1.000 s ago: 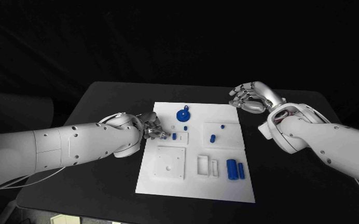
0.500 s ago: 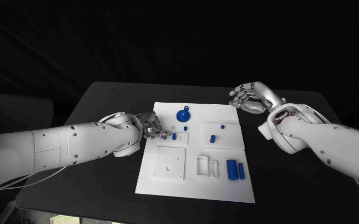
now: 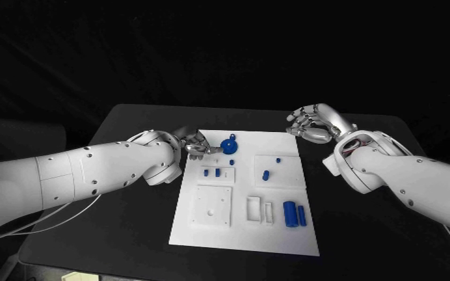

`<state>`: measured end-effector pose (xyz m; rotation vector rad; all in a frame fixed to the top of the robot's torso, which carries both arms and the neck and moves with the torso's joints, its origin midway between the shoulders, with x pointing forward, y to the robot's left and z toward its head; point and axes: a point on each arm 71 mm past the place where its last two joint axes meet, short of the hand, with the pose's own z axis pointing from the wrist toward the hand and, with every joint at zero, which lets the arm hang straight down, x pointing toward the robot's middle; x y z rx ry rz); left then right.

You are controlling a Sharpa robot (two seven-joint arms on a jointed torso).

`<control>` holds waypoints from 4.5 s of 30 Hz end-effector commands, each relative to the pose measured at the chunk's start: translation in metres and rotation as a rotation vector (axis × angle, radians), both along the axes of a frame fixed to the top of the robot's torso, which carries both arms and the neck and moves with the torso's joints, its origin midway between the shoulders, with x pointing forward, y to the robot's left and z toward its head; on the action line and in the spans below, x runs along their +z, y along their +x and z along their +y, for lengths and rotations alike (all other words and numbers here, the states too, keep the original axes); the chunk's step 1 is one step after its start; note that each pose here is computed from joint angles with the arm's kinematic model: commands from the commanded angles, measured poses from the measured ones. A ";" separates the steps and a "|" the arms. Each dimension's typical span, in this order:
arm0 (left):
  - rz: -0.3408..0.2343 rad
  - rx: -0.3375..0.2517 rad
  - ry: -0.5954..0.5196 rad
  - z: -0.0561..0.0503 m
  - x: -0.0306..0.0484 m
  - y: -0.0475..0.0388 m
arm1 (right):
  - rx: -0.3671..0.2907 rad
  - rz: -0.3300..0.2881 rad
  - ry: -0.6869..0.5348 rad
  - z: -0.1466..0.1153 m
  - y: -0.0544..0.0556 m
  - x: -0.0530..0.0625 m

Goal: Assemble the parts on the task board

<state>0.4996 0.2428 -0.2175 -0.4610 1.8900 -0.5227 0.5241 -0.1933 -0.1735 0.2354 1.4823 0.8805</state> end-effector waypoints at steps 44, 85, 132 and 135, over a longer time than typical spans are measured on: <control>-0.267 -0.578 0.356 -0.086 -0.0040 0.0249 | 0.014 -0.011 -0.006 0.003 0.001 0.000; -0.209 -0.554 0.373 -0.083 -0.0237 0.0323 | 0.025 -0.010 -0.003 0.007 0.000 0.000; -0.183 -0.552 0.390 -0.083 -0.0359 0.0287 | 0.028 -0.010 -0.002 0.006 -0.001 0.001; -0.194 -0.543 0.383 -0.081 -0.0351 0.0286 | 0.028 -0.011 -0.002 0.006 -0.001 0.001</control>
